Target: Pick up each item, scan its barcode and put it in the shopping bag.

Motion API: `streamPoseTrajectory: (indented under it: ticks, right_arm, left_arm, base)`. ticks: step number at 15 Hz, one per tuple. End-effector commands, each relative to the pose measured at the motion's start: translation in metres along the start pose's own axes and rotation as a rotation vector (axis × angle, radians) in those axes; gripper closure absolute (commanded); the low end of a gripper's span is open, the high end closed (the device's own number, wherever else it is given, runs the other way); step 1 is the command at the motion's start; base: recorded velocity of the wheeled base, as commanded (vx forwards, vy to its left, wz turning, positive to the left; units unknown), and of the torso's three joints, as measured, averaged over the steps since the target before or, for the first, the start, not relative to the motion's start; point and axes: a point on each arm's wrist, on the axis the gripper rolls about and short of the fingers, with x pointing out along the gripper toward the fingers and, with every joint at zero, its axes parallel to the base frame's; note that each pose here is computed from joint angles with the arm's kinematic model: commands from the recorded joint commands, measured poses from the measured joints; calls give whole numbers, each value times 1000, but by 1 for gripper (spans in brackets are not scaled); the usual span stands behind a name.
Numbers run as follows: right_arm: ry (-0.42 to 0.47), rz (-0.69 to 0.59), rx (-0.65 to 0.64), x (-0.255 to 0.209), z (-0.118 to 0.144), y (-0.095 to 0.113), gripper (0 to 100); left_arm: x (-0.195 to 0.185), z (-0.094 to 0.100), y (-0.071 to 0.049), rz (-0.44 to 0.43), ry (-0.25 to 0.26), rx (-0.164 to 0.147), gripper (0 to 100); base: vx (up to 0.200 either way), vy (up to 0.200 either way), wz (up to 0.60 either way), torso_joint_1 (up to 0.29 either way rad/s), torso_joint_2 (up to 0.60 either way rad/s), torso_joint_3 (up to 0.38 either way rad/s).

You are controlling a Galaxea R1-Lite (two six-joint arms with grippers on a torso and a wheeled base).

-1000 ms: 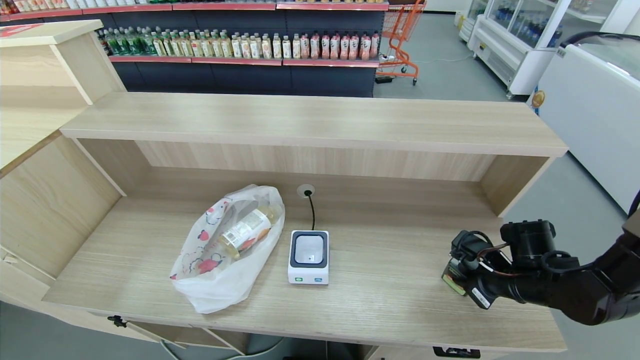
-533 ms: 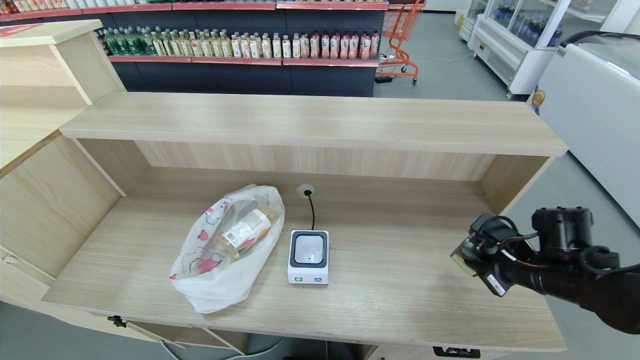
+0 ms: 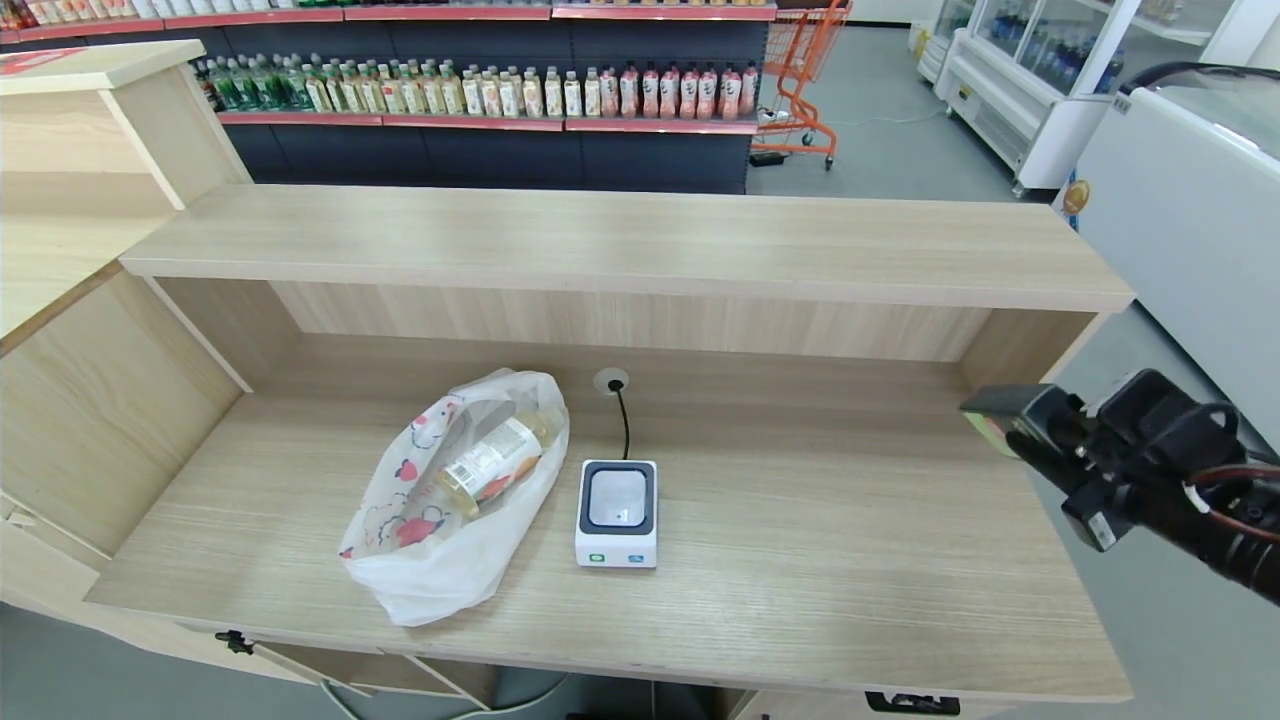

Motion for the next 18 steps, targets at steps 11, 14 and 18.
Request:
streamPoseTrajectory:
  ticks: [11,14,18]
  right_arm:
    - [-1290,283,-1378,-12,54,96,100]
    - [-1363,284,-1411,-1,48,107,100]
    - [-1369,227,-1439,6,53,105,100]
  left_arm:
    - [0,0,0,0,1,0,0]
    - [0,0,0,0,1,0,0]
    - [0,0,0,1,1,0,0]
  base:
    - [0,0,0,0,0,0]
    - [0,0,0,0,0,0]
    - [0,0,0,0,0,0]
